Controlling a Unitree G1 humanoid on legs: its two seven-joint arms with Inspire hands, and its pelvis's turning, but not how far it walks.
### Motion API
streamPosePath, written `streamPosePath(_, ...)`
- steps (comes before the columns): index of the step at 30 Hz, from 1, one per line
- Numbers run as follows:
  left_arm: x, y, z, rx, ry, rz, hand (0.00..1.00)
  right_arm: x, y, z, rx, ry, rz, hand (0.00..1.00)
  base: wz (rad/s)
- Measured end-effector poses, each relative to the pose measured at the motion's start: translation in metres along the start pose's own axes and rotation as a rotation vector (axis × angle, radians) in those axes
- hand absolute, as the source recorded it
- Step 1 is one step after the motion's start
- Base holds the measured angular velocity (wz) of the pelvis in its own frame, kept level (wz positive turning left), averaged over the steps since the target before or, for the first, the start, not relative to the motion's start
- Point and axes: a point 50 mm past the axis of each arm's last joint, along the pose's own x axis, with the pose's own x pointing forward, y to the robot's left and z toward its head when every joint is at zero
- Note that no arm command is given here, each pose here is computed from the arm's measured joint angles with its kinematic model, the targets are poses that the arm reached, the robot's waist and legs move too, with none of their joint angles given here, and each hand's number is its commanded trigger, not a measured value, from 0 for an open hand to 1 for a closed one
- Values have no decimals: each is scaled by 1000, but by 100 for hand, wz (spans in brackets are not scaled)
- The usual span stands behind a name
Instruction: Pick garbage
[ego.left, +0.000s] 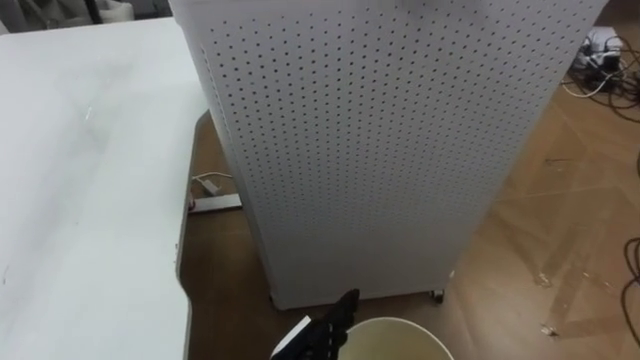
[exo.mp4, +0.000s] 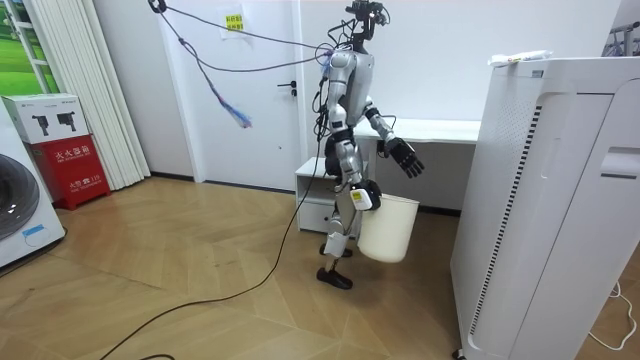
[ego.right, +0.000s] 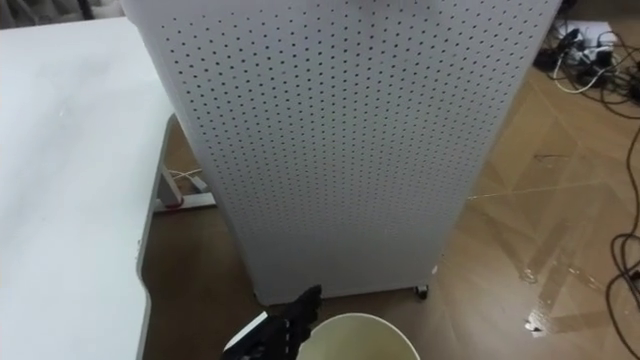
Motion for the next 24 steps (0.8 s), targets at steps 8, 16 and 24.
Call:
streamPosePath(8,-10,8,-9,15,38,17,0,-2,0,-5,-10,8,5,100,-5)
streamPosePath(16,-17,18,-32,-13,133,79,0,-3,3,-10,-41,25,31,100,-37)
streamPosePath(24,-21,23,-35,-26,131,110,0,-11,-11,-23,-47,55,-11,100,-35)
